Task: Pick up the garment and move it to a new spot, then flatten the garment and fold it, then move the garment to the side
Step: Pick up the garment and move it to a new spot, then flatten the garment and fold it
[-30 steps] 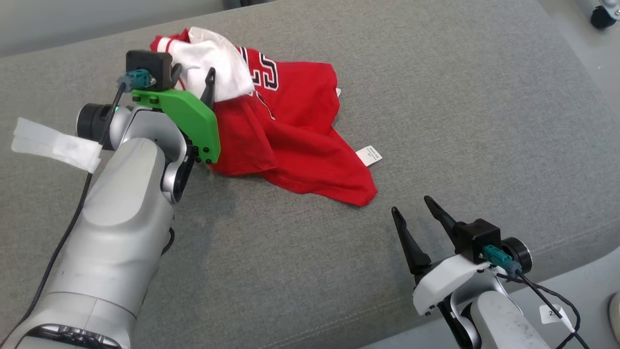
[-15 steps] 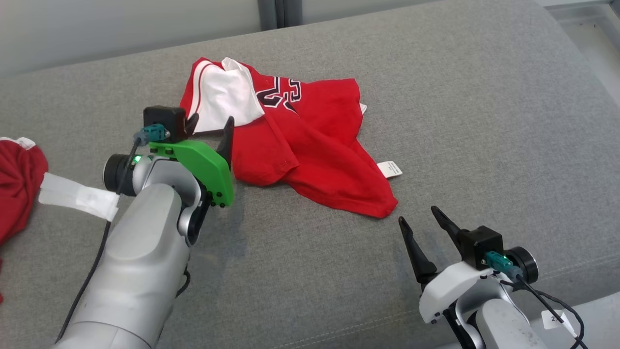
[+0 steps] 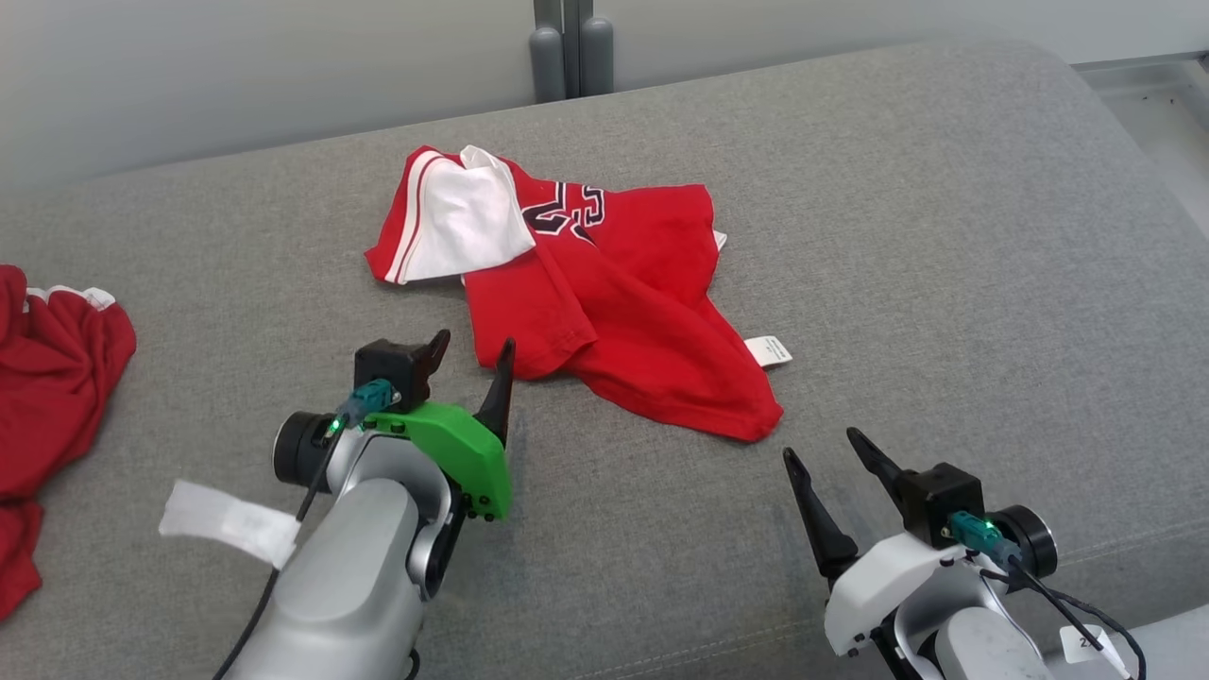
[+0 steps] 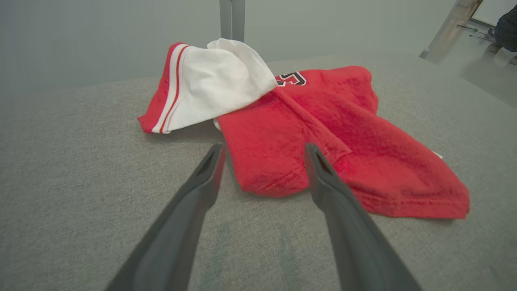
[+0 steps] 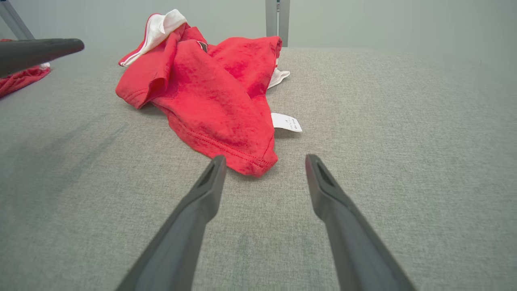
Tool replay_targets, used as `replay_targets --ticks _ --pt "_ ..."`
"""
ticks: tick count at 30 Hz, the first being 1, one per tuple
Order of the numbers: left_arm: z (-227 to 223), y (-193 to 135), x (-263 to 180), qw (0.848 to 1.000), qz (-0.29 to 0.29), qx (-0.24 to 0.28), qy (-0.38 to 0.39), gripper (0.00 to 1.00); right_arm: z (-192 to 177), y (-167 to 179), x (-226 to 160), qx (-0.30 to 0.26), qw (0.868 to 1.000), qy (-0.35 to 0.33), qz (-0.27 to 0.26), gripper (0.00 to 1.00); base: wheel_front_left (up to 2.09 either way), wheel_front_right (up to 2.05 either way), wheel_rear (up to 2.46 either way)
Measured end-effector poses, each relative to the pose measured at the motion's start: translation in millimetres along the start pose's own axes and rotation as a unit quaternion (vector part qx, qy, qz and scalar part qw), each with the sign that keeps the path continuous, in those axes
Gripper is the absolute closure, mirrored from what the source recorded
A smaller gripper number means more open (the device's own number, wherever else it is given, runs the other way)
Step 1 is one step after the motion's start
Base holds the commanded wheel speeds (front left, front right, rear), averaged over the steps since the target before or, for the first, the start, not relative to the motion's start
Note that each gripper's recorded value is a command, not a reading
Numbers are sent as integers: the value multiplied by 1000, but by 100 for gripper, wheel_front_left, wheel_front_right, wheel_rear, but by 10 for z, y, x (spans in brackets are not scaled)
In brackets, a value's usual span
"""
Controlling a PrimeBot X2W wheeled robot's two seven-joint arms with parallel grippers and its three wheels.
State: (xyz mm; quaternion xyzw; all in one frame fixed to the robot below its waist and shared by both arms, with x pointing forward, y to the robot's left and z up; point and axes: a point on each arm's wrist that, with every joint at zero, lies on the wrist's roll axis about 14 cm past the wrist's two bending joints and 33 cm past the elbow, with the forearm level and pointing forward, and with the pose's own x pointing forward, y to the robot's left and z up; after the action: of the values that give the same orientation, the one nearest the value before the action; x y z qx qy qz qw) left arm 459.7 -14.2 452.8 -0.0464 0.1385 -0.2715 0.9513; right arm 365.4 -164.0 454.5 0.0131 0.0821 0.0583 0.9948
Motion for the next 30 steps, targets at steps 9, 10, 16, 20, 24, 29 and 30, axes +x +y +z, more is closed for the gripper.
replay_targets --ticks 9,10,16,20,24,29,30 --pt "-83 -2 -235 998 22 -32 -46 0 -8 -22 -48 2 1000 2 -5 0 0 0 0" --pt "-123 -3 -256 999 21 -26 -41 0 -7 -21 -49 2 1000 2 -5 0 0 0 0" --pt "-228 -87 -210 1000 2 0 -20 0 -19 -13 -46 1 1000 5 -4 0 0 0 0" --pt "-231 -170 -80 1000 -16 15 -9 0 -53 -70 -48 3 1000 9 -13 0 0 0 0" --pt "-237 -276 58 999 -34 20 -4 0 -90 -158 -64 5 1000 14 -26 0 0 0 0" --pt "-285 -412 216 998 -57 25 8 0 -129 -273 -96 10 999 18 -45 0 0 0 0" --pt "-302 -435 243 998 -61 25 10 0 -145 -297 -109 12 999 19 -49 0 0 0 0"
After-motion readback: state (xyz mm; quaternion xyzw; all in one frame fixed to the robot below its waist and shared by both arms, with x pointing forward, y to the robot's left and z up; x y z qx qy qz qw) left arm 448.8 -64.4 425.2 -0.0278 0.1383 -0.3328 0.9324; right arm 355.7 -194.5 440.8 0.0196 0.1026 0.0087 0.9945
